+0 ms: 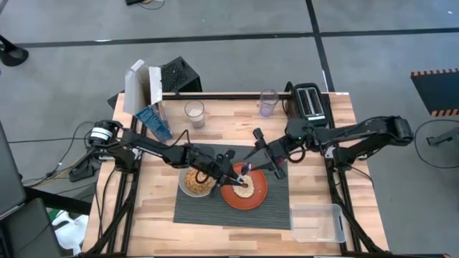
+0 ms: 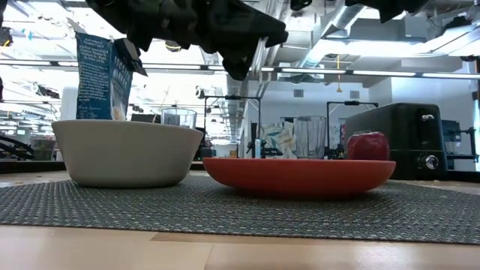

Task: Arrange a breakfast setting
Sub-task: Put the spoon beside the bowl

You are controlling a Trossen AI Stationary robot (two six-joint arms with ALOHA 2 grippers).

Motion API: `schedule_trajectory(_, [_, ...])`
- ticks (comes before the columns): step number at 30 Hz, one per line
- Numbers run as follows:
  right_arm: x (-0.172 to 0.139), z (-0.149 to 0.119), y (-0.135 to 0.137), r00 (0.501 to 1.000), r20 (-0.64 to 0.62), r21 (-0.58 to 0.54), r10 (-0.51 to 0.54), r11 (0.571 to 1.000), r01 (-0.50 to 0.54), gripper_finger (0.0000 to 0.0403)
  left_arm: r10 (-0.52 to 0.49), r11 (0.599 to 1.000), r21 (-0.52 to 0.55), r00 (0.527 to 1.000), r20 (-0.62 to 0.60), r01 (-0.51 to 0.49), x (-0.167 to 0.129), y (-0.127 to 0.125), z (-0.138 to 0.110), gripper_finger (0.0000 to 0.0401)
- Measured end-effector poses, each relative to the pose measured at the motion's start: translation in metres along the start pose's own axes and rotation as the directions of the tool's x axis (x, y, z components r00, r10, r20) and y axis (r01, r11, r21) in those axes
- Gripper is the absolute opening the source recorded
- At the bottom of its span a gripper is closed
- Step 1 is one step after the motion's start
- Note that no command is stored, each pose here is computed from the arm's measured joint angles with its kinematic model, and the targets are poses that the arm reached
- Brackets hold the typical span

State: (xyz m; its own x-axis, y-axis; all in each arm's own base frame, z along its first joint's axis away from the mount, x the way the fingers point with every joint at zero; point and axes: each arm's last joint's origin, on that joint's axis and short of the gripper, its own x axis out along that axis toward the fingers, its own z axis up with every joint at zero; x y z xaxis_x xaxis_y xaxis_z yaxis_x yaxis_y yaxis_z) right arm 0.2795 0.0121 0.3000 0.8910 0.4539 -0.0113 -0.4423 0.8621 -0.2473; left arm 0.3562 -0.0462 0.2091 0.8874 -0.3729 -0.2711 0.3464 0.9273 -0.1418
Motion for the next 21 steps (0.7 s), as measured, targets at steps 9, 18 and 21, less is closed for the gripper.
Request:
schedule_trajectory(9, [0.018, -0.004, 0.003, 0.999, -0.007, -0.020, 0.036, 0.999, -0.036, 0.0201, -0.001, 1.000, -0.023, 1.000, 0.010, 0.001, 0.000, 0.000, 0.001, 0.0036])
schedule_trajectory(18, [0.017, 0.001, 0.004, 0.999, 0.009, -0.034, 0.054, 0.998, -0.053, 0.0079, 0.062, 0.997, -0.039, 0.998, 0.014, -0.062, 0.000, 0.003, 0.001, 0.0044])
schedule_trajectory(21, [0.016, -0.001, 0.000, 1.000, -0.011, -0.030, 0.029, 0.999, -0.029, 0.0034, 0.082, 0.996, -0.044, 0.997, 0.014, -0.081, 0.000, 0.003, 0.001, 0.0054])
